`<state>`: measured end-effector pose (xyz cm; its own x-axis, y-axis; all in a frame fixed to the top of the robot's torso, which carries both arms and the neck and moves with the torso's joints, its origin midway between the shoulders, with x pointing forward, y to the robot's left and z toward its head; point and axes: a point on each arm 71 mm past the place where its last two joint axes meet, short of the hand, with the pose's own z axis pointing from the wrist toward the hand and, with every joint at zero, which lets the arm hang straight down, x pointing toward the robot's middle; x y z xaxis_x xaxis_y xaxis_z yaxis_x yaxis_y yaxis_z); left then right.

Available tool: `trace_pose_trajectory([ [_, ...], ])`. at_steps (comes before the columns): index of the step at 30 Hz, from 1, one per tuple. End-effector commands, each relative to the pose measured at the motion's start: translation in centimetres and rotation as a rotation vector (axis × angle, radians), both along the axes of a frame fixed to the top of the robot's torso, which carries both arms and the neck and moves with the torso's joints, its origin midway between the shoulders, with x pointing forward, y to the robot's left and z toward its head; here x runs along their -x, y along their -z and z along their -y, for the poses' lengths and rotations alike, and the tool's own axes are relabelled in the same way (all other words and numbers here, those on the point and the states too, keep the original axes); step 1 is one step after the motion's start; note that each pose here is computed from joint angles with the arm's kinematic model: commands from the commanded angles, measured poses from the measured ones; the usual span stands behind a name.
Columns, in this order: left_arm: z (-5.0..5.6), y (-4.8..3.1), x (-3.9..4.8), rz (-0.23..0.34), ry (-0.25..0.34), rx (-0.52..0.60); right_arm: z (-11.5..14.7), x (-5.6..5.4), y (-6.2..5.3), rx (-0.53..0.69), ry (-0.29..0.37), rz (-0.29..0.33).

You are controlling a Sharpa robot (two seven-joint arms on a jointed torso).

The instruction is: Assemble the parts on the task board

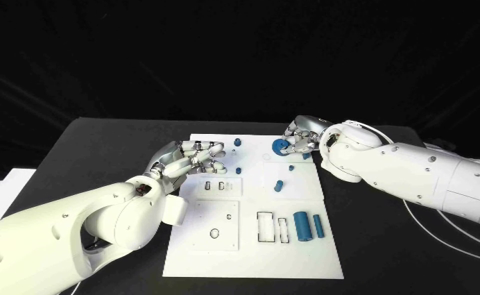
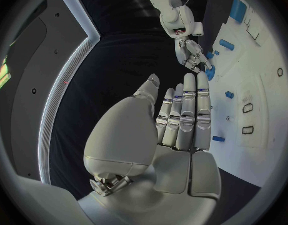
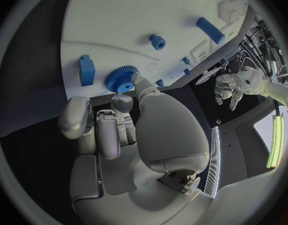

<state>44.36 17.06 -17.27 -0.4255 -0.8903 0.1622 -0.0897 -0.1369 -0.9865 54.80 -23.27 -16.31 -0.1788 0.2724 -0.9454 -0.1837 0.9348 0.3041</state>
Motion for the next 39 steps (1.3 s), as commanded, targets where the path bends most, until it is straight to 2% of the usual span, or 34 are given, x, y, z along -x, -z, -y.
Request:
trace_pose_trajectory([
  [1, 0.3, -0.17, 0.07, 0.01, 0.023, 0.01, -0.3, 0.0, 0.3, 0.025, -0.018, -0.017],
  [9, 0.3, -0.16, 0.06, 0.008, 0.024, 0.01, -0.6, -0.1, 0.5, 0.031, -0.023, -0.026],
  [14, 0.3, -0.15, 0.06, 0.008, 0.025, 0.01, -0.6, -0.1, 0.4, 0.047, -0.017, -0.011],
  [21, 0.3, -0.14, 0.05, 0.007, 0.026, 0.009, -0.9, 0.0, 0.0, 0.111, -0.02, 0.086],
  [27, 0.3, -0.13, 0.05, 0.006, 0.028, 0.01, -2.1, 0.7, -0.6, 0.145, -0.061, 0.201],
  [35, 0.2, -0.1, -0.01, 0.005, 0.027, 0.009, -4.8, 2.2, -1.4, 0.092, -0.128, 0.253],
  [39, 0.2, -0.06, -0.06, 0.004, 0.028, 0.009, -6.2, 2.6, -1.8, 0.07, -0.149, 0.265],
])
